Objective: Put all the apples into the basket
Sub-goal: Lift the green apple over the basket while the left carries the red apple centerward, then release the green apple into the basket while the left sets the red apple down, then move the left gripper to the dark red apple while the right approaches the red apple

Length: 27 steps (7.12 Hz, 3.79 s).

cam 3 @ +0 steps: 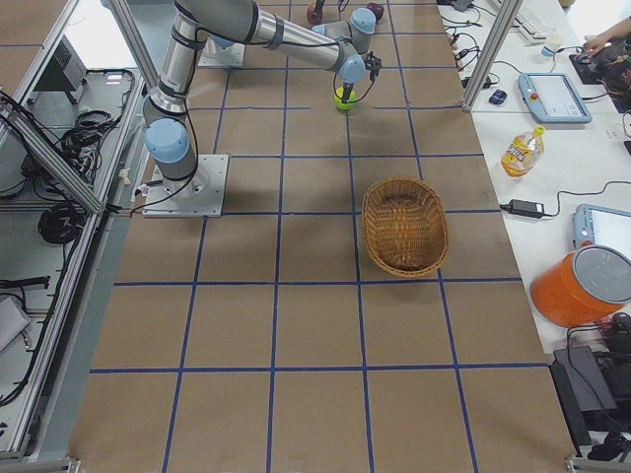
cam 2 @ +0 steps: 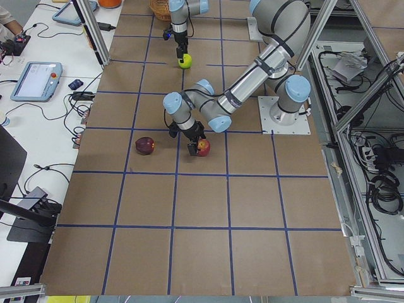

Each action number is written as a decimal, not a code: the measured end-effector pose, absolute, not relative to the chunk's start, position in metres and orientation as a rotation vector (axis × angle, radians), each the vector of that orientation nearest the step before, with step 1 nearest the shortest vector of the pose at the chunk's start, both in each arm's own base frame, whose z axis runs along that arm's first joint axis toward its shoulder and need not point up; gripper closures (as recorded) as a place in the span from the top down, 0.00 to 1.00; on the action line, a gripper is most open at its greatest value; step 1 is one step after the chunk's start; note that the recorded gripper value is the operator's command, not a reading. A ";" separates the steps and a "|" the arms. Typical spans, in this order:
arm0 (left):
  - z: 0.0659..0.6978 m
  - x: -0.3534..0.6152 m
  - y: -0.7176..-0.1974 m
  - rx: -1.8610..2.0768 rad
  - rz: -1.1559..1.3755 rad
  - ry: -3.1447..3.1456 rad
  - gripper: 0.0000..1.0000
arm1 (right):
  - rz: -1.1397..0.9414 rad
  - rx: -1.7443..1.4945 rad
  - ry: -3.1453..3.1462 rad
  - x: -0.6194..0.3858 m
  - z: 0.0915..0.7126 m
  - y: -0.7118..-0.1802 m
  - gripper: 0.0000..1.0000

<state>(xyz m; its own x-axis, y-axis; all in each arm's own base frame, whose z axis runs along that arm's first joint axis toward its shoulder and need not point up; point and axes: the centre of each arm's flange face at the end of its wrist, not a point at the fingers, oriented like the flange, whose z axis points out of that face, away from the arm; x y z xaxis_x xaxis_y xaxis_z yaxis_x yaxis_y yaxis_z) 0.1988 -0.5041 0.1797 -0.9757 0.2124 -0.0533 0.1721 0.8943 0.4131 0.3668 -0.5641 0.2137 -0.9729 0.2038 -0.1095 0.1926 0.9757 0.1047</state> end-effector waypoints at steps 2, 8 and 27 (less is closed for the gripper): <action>0.181 0.203 -0.505 0.299 0.628 2.957 0.83 | 0.172 0.289 3.010 0.368 0.199 -0.564 0.97; 0.213 0.148 -0.527 0.264 0.473 3.069 0.07 | 0.096 0.348 3.015 0.334 0.252 -0.579 0.00; 0.335 -0.165 -0.649 -0.138 0.270 3.191 1.00 | 0.124 0.052 3.273 -0.255 0.235 -0.699 1.00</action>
<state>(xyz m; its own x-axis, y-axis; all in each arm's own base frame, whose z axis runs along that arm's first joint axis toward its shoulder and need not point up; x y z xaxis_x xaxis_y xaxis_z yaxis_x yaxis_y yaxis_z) -0.1651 -0.6485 0.3352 -0.9943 -0.0908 0.0565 -0.0800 0.9821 0.1705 -0.2553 -0.6986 0.2355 -0.9905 0.0266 0.1350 0.0367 0.9966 0.0732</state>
